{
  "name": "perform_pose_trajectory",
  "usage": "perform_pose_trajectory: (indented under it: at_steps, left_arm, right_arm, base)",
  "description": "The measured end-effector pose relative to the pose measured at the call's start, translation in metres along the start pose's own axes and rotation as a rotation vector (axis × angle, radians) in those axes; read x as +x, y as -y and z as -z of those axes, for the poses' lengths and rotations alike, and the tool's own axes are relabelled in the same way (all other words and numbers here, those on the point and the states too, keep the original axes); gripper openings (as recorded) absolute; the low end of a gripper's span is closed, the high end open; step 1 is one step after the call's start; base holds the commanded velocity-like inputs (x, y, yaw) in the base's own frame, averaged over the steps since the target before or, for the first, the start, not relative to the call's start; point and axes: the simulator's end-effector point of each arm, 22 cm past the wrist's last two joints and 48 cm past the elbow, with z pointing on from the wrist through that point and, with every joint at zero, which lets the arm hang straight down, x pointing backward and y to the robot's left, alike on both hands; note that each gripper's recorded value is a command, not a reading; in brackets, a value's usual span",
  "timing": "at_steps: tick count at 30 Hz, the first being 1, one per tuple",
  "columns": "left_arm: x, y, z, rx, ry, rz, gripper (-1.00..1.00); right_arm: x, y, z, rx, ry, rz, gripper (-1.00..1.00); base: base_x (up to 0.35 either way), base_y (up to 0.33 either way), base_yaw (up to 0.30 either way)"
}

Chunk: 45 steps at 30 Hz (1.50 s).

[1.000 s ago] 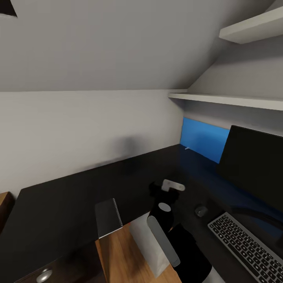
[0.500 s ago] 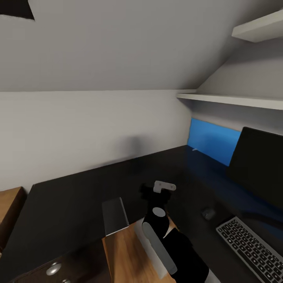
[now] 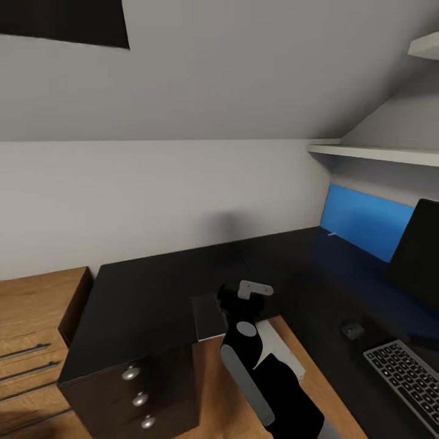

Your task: In the bedroom, organize the workspace by keeping the computer under the desk, ensuring the monitor is on the desk, placing the keyboard on the desk next to the monitor, placing the mouse on the desk next to the keyboard, moving the folder from the swivel chair onto the desk next to the mouse, stacking the notebook on top of the folder with the pen on top of the notebook, and positioning the swivel chair next to the desk.

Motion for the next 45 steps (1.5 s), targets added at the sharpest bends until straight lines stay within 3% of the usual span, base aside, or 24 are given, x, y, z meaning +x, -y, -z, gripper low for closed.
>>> perform_pose_trajectory:
  at_steps: [11, 15, 30, 34, 45]
  left_arm:
    - [0.000, -0.003, 0.000, -0.005, 0.000, -0.001, 1.00]
    - [-0.005, -0.018, -0.005, -0.022, 0.009, -0.011, 1.00]
    - [-0.009, -0.032, -0.008, -0.040, 0.019, -0.017, 1.00]
    - [-0.016, -0.052, -0.013, -0.063, 0.030, -0.030, 1.00]
    - [-0.018, -0.088, -0.021, -0.109, 0.011, -0.010, 1.00]
  right_arm:
    - [-0.001, 0.001, 0.000, 0.002, 0.002, -0.001, 1.00]
    - [-0.002, 0.000, 0.001, -0.002, 0.003, -0.005, 1.00]
    - [-0.003, 0.000, 0.001, -0.002, 0.005, -0.006, 1.00]
    - [-0.003, -0.001, 0.001, -0.006, 0.003, -0.007, 1.00]
    - [0.004, -0.006, -0.003, -0.044, -0.010, 0.005, 1.00]
  base:
    - [-0.079, 0.020, 0.088]
    - [-0.003, 0.001, 0.003]
    - [0.000, 0.000, 0.000]
    - [0.000, 0.000, 0.019]
    - [0.000, 0.000, 0.192]
